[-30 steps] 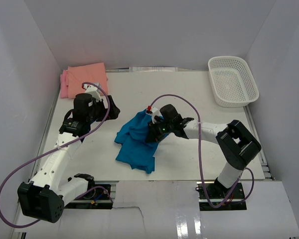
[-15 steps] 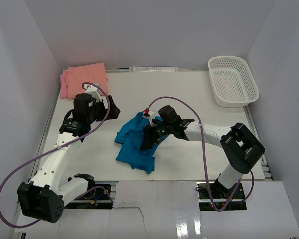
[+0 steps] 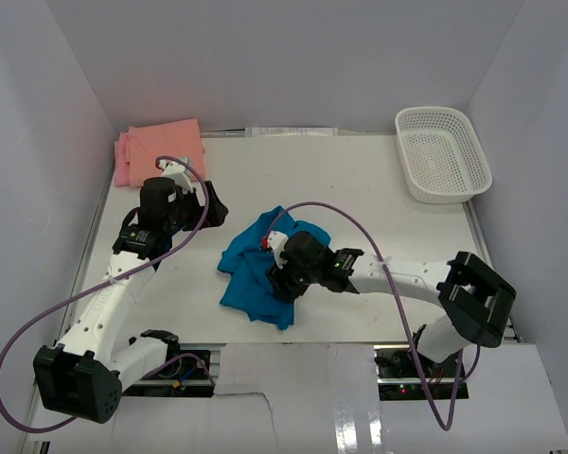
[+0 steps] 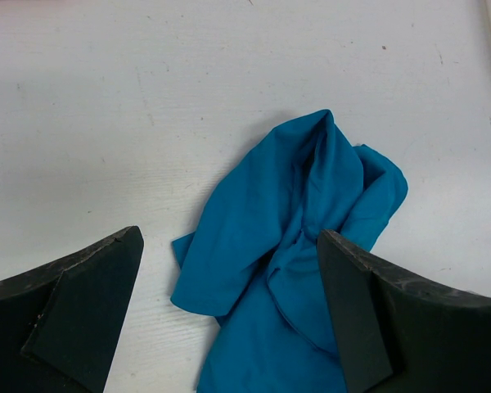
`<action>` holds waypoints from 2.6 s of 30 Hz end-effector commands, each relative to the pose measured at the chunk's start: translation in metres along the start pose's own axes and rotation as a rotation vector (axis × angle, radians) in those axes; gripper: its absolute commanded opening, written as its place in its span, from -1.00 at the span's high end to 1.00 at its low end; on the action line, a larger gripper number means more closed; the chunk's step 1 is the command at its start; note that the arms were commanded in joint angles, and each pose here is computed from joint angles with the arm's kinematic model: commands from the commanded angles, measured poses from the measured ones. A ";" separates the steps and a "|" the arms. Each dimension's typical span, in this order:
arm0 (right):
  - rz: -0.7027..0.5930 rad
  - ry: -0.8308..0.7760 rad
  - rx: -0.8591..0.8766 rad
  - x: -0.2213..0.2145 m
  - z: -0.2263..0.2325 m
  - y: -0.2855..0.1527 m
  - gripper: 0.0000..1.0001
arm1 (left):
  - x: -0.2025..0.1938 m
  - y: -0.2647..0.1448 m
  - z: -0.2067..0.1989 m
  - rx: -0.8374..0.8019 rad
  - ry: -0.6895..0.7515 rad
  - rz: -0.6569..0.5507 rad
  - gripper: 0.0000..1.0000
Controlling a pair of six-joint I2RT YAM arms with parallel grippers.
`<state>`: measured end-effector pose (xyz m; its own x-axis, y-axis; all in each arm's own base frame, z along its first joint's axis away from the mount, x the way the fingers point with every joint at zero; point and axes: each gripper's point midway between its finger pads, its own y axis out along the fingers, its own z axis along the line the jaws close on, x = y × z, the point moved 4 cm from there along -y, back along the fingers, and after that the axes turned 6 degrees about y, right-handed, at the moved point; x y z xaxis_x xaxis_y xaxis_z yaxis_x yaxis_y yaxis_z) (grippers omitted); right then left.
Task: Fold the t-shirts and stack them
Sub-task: Flatten out the tshirt
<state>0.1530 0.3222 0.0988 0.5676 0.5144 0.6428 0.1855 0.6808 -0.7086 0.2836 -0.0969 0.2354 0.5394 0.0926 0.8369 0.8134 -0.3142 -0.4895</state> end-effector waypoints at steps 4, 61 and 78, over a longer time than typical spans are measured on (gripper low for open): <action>-0.121 -0.091 -0.203 0.012 -0.019 -0.024 0.10 | 0.000 0.001 -0.001 -0.011 0.007 -0.008 -0.96; -0.091 -0.231 -0.169 0.044 0.022 0.020 0.85 | 0.000 -0.001 0.001 0.002 0.013 -0.012 -0.96; -0.261 -0.174 -0.182 0.119 0.021 -0.106 0.85 | -0.003 0.004 -0.002 -0.018 0.013 0.017 -0.96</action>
<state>0.1965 0.3255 0.2849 0.2861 0.3536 0.8906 0.5311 0.7151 -0.4545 0.2860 -0.0972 0.2285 0.5577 0.0810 0.8260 0.8013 -0.3121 -0.5104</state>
